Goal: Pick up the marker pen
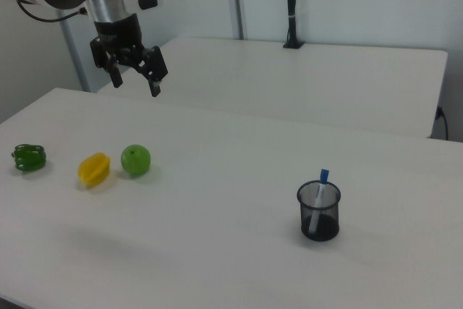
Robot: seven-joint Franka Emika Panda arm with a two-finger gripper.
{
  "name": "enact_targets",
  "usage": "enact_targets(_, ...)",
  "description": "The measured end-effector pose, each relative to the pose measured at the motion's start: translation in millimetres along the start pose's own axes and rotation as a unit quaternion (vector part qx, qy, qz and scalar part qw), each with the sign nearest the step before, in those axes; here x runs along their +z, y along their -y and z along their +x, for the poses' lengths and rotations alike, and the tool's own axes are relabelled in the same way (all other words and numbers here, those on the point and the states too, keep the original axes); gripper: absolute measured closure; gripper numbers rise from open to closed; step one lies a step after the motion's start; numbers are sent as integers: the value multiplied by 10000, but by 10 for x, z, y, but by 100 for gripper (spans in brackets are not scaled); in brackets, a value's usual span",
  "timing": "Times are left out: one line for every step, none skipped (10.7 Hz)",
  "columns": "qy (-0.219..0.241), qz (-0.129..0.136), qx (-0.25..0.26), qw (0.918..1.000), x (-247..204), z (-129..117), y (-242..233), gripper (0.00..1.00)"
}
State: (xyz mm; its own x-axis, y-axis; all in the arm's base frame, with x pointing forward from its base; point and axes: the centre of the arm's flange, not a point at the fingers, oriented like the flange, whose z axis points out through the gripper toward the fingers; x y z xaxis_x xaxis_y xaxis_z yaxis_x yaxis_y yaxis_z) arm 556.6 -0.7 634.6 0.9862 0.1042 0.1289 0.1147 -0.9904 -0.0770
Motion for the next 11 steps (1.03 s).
enact_targets(-13,-12,5,10000,-16,-12,-89,0)
enact_targets(-30,-25,3,10000,-37,-31,-220,0)
enact_targets(-63,-45,38,10000,-69,-55,-391,0)
enact_targets(-122,-76,84,9999,-103,-86,-599,0)
enact_targets(-280,-145,100,9995,-145,-106,-854,0)
enact_targets(-463,-240,186,9985,-167,-110,-1093,0)
enact_targets(-652,-357,327,9967,-154,-90,-1317,0)
enact_targets(-846,-503,478,9940,-93,-39,-1527,0)
enact_targets(-1004,-646,591,9911,1,27,-1695,0)
enact_targets(-1149,-778,714,9878,128,94,-1870,0)
enact_targets(-1275,-855,850,9845,266,149,-2039,0)
